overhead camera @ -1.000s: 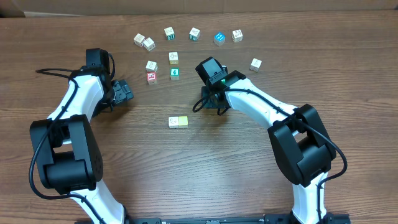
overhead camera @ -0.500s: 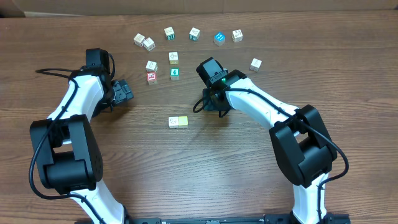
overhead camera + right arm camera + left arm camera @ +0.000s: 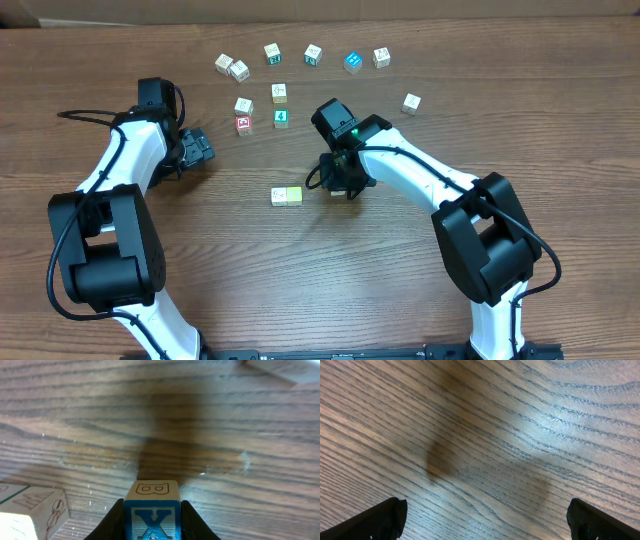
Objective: Form a horizontal line
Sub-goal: 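Lower the block right of the yellow block with the right gripper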
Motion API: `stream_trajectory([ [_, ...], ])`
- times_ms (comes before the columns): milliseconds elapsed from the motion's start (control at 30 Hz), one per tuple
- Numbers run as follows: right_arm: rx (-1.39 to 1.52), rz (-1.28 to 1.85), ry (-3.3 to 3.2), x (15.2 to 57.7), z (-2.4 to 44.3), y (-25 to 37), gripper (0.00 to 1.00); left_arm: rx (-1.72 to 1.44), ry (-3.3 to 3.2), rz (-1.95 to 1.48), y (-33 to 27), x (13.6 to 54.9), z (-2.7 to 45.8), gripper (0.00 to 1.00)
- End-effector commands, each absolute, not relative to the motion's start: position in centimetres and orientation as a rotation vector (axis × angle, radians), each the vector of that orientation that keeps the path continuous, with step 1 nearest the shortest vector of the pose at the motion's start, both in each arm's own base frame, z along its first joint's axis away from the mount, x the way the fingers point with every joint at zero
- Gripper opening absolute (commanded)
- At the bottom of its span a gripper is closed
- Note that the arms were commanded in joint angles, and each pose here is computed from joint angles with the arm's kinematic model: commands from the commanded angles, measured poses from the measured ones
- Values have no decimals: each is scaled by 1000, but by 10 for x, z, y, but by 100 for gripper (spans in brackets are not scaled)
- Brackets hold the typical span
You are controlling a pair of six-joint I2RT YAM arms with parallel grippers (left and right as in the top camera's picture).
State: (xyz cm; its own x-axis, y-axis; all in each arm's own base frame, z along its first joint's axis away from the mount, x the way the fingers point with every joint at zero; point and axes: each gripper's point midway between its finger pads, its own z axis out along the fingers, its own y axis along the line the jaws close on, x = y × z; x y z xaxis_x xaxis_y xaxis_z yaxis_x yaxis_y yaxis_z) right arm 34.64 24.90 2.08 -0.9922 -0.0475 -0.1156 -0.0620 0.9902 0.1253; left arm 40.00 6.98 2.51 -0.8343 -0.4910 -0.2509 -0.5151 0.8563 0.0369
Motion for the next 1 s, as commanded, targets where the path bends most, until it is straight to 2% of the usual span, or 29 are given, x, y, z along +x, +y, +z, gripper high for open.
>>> stream_trajectory([
  [0,-85,242,2998,345,35,258,24,-731,2811,174,71,399,24,99],
  [333,-85,225,3018,340,34,255,24,-731,2812,173,70,400,24,100],
  [533,-85,223,3018,340,34,254,29,-731,2812,173,70,399,24,100],
  [967,-84,213,3023,339,34,253,29,-731,2812,173,71,399,24,100],
])
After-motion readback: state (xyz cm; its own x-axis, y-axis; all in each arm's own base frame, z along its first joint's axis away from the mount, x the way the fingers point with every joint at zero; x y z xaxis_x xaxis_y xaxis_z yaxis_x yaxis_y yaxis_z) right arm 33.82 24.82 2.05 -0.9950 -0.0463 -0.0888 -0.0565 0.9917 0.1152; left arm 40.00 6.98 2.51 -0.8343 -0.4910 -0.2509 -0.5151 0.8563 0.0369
